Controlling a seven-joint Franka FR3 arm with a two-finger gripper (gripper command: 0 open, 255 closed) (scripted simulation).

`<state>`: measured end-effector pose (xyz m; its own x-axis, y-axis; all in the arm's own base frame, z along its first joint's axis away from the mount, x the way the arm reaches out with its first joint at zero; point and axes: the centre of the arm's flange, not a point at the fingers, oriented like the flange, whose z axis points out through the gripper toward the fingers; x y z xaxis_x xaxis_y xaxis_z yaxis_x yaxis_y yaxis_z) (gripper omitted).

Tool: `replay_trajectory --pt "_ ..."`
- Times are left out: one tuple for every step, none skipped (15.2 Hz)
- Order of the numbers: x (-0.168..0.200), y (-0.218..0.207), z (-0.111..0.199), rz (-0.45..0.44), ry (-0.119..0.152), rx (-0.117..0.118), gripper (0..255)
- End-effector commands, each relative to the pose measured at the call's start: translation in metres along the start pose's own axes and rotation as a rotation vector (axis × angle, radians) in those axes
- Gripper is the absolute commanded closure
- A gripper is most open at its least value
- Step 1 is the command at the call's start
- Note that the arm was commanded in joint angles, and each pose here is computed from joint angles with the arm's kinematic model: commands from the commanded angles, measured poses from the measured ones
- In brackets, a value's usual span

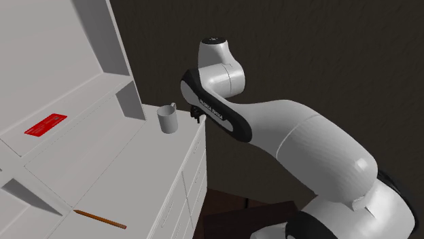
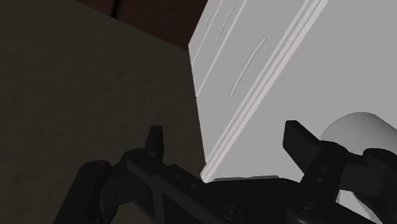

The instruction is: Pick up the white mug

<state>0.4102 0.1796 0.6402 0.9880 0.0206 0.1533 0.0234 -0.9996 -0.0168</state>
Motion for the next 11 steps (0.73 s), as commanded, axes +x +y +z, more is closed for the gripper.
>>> replay_trajectory --pt "0.012 -0.025 -0.005 0.008 0.003 0.001 0" --pt "0.018 -0.036 -0.006 0.011 0.004 0.001 0" --pt "0.025 -0.048 -0.007 0.014 0.005 0.001 0" --pt "0.031 -0.059 -0.007 0.018 0.007 0.001 0" --pt "0.037 -0.071 -0.008 0.021 0.008 0.001 0" --pt "0.044 -0.082 -0.009 0.024 0.01 0.001 0" --pt "0.05 -0.093 -0.01 0.028 0.011 0.001 0" --pt "0.057 -0.105 -0.01 0.031 0.013 0.001 0" --pt "0.063 -0.116 -0.011 0.034 0.014 0.001 0" --pt "0.07 -0.127 -0.012 0.037 0.016 0.001 0" --pt "0.077 -0.138 -0.013 0.041 0.017 0.001 0"
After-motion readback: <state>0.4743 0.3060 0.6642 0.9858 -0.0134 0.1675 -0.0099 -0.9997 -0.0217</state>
